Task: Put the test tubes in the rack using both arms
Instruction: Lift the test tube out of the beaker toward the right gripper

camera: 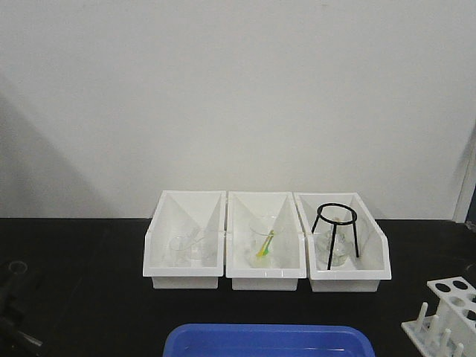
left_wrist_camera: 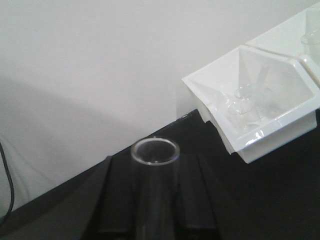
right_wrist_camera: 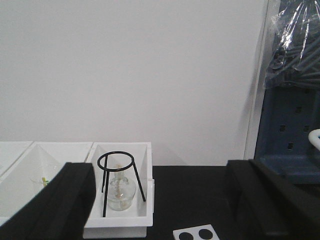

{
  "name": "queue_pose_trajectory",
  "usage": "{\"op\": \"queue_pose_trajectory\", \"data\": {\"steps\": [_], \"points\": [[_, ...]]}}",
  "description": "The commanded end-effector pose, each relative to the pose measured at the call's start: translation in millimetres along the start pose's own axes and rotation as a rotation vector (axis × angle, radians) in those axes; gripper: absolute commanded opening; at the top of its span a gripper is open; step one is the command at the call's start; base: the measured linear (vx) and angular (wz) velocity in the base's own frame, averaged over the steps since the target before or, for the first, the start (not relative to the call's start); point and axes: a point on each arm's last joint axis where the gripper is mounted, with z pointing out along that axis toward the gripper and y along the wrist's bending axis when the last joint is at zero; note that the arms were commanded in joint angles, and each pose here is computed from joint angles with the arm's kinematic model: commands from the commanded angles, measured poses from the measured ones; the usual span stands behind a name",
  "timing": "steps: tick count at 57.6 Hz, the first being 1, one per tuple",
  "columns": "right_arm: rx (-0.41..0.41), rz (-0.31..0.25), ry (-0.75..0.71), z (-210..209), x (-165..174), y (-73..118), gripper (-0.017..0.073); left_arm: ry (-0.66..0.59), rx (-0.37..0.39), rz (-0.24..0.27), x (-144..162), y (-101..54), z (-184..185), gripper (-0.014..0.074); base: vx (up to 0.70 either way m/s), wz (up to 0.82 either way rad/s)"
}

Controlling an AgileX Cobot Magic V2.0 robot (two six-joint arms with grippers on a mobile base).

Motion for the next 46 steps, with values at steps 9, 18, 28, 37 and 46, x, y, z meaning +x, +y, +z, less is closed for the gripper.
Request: {"op": "queue_pose_trajectory", "data": {"steps": [9, 18, 28, 37, 46], "points": [[0.004, -0.013, -0.118, -1.5, -19.7, -0.5, 0.0583, -0.051, 0.012, -0.137, -71.1, 27.7, -9.1, -0.0021, 0.0, 0.0], [0.0, -0.01, -0.093, -1.3, -17.5, 0.0, 0.0583, -0.053, 0.029, -0.189, -93.6, 35.0, -10.0, -0.0021, 0.0, 0.0], [-0.091, -0.028, -0.066, 6.0, -13.0, 14.8, 0.0583, -0.066, 0.044, -0.288, -101.3, 34.7, -10.6, -0.0021, 0.0, 0.0], [-0.227, -0.07, -0.008, 24.0, -0.1, 41.4, 0.0583, -0.096, 0.123, -0.289, -109.5, 17.0, -12.7, -0.0021, 0.0, 0.0], [-0.371, -0.083, 0.016, 40.3, 14.0, 76.2, 0.0583, -0.154, 0.216, -0.282, -121.7, -4.2, -17.9, -0.0021, 0.0, 0.0]]}}
